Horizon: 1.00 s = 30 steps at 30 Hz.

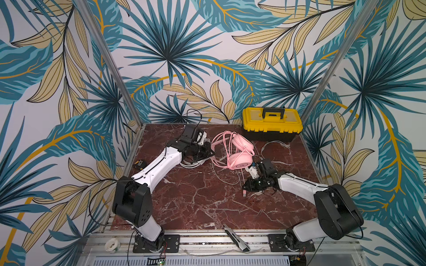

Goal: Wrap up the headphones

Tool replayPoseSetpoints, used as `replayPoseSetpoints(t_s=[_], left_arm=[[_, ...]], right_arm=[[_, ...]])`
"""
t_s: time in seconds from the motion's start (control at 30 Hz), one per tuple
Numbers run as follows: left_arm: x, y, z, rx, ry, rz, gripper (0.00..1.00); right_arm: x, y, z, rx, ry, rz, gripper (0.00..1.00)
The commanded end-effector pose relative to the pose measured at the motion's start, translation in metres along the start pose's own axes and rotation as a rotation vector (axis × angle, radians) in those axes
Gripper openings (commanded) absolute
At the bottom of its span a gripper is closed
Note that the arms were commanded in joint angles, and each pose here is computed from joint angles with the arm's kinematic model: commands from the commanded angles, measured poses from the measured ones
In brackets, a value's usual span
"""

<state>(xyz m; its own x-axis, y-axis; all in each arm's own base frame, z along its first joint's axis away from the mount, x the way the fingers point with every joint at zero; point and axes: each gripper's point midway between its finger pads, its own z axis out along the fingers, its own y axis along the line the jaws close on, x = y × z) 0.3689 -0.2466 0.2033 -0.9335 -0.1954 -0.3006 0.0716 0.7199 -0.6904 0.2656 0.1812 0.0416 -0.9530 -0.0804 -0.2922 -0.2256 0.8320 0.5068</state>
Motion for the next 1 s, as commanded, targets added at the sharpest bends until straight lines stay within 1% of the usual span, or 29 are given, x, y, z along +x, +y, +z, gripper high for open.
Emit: replayPoseSetpoints(t_s=[0.0,0.23,0.43,0.6,0.77,0.87,0.97], left_arm=[[-0.007,-0.023,-0.017,0.087,-0.050,0.021,0.00],[-0.016,-0.012,-0.013,0.032,-0.101,-0.051,0.00],[-0.027,-0.002,-0.017,-0.019,-0.176,-0.134,0.00],[-0.032,0.006,-0.019,-0.052,-0.226,-0.215,0.00],[-0.035,0.010,-0.014,-0.060,-0.238,-0.273,0.00],[-0.035,0.011,-0.010,-0.069,-0.225,-0.290,0.00],[-0.032,0.014,-0.008,-0.112,-0.218,-0.285,0.00]], right_arm=[[0.005,0.000,0.006,-0.019,0.019,0.031,0.05],[0.010,0.012,-0.007,-0.007,0.005,-0.010,0.00],[0.017,0.023,-0.028,0.023,-0.039,-0.060,0.00],[0.024,0.029,-0.039,0.052,-0.062,-0.103,0.00],[0.032,0.041,-0.040,0.065,-0.057,-0.200,0.00],[0.034,0.049,-0.041,0.086,-0.047,-0.266,0.00],[0.032,0.057,-0.043,0.100,-0.044,-0.315,0.00]])
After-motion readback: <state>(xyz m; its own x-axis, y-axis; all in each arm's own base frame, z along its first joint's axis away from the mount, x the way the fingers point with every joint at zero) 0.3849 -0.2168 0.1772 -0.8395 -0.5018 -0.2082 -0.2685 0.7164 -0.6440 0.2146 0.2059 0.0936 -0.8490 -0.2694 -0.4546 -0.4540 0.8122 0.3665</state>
